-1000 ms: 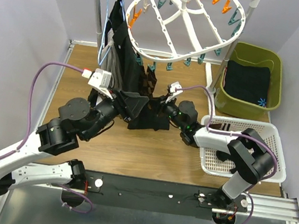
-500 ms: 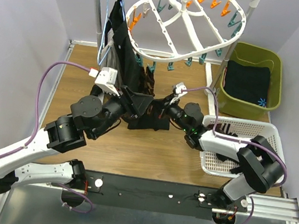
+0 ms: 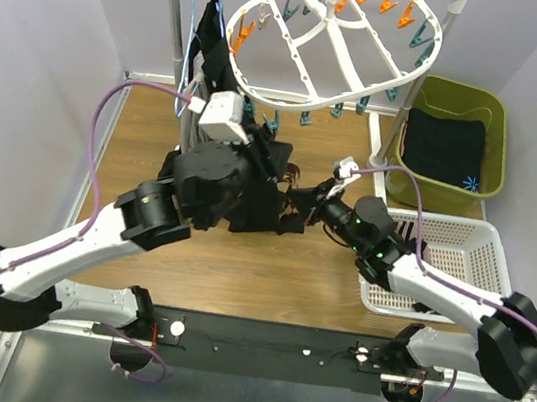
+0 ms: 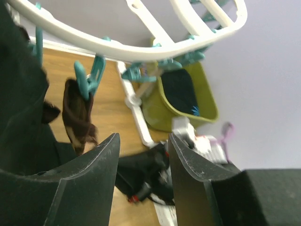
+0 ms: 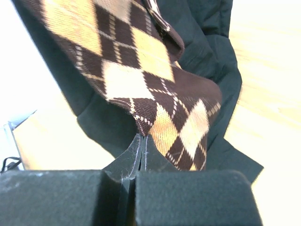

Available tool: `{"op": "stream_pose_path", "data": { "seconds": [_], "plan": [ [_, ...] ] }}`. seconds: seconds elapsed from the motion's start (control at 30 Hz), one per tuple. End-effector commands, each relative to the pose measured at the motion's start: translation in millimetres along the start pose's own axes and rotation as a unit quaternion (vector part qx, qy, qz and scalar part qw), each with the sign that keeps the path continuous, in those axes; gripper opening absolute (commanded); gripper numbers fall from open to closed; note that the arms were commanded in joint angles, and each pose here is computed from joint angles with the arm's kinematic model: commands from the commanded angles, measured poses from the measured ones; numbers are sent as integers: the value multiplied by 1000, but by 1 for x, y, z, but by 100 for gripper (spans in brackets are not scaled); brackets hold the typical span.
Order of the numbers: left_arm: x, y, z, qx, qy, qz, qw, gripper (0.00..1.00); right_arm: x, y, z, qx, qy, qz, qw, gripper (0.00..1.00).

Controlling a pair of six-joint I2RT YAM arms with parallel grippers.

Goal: Remove the socks clipped to the hanger

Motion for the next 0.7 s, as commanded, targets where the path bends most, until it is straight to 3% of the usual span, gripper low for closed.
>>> {"op": "stream_pose_path", "data": {
  "seconds": [0.0, 0.13, 0.43, 0.67],
  "plan": [
    [-32, -4, 15, -81, 133, -35, 987, 54, 24, -12, 1, -1, -9, 42, 999, 1],
    [-44, -5, 16, -84, 176, -56, 979, 54, 33, -6, 1, 4, -11, 38, 999, 1],
    [-48, -11, 23, -64, 186, -76, 978, 52, 49, -11, -2, 14, -24, 43, 999, 1],
    [-79, 1, 36, -68, 184, -69, 978, 60, 60, -5, 0, 11, -22, 27, 999, 1]
  ]
}}
Point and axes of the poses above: each gripper's point midway between its finger pads, its own x axis back along the fingers, its own z axis along the line the jaws close on, y = z × x, the point moved 5 cm from there along x, back along the fingers, and after that the axes turned 14 degrees about x, right-handed, at the moved point
